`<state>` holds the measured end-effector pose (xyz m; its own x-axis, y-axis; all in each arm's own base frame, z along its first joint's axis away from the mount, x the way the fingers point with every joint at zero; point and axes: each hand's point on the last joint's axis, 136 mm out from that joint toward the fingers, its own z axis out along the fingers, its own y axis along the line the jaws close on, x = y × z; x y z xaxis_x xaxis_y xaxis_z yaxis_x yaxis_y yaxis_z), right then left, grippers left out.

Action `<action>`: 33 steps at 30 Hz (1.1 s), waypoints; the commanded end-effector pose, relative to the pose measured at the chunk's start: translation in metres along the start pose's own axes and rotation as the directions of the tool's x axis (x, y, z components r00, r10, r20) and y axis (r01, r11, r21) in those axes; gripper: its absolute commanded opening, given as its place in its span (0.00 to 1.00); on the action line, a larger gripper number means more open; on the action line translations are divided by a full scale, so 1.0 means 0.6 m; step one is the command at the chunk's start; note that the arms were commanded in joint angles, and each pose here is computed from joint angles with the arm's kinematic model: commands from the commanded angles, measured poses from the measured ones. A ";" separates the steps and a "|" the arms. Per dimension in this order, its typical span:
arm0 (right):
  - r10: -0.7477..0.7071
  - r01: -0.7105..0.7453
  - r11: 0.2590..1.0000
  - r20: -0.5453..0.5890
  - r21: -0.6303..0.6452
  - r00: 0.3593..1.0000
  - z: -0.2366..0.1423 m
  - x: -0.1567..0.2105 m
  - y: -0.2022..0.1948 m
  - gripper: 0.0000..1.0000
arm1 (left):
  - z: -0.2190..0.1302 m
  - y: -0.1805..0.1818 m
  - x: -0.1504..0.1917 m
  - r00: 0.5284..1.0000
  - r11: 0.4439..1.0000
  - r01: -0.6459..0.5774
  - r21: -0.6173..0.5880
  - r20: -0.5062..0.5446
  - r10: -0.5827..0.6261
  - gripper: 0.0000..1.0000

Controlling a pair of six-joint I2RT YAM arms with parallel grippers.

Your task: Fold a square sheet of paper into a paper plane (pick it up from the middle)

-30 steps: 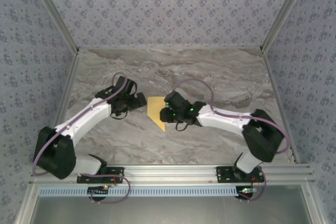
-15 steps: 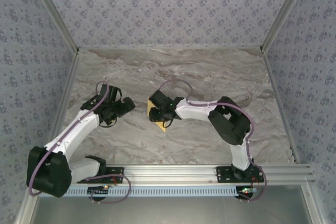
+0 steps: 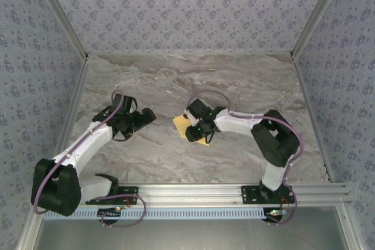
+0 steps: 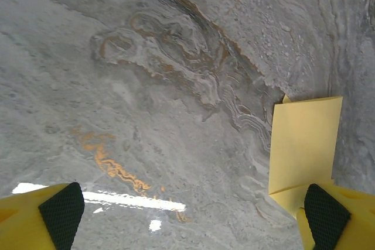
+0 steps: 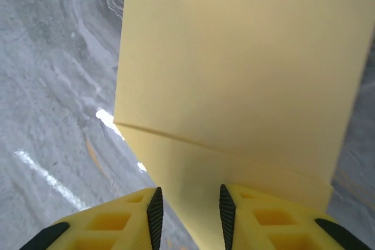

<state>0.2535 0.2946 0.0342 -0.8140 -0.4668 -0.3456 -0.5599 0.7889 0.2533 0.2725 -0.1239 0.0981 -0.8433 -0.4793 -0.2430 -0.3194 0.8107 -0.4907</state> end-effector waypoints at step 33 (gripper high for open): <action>0.561 -0.544 0.797 -0.011 -0.262 0.828 0.014 0.013 -0.078 0.29 | 0.141 -0.178 0.157 0.940 0.959 0.037 0.281 -0.336 0.062 0.56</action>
<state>0.2826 0.2627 0.0241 -0.9782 0.0156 -0.2073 -0.1137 0.7944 0.5967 0.2559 -0.2699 0.0469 -0.9547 -0.2966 0.0238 -0.2347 0.7015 -0.6729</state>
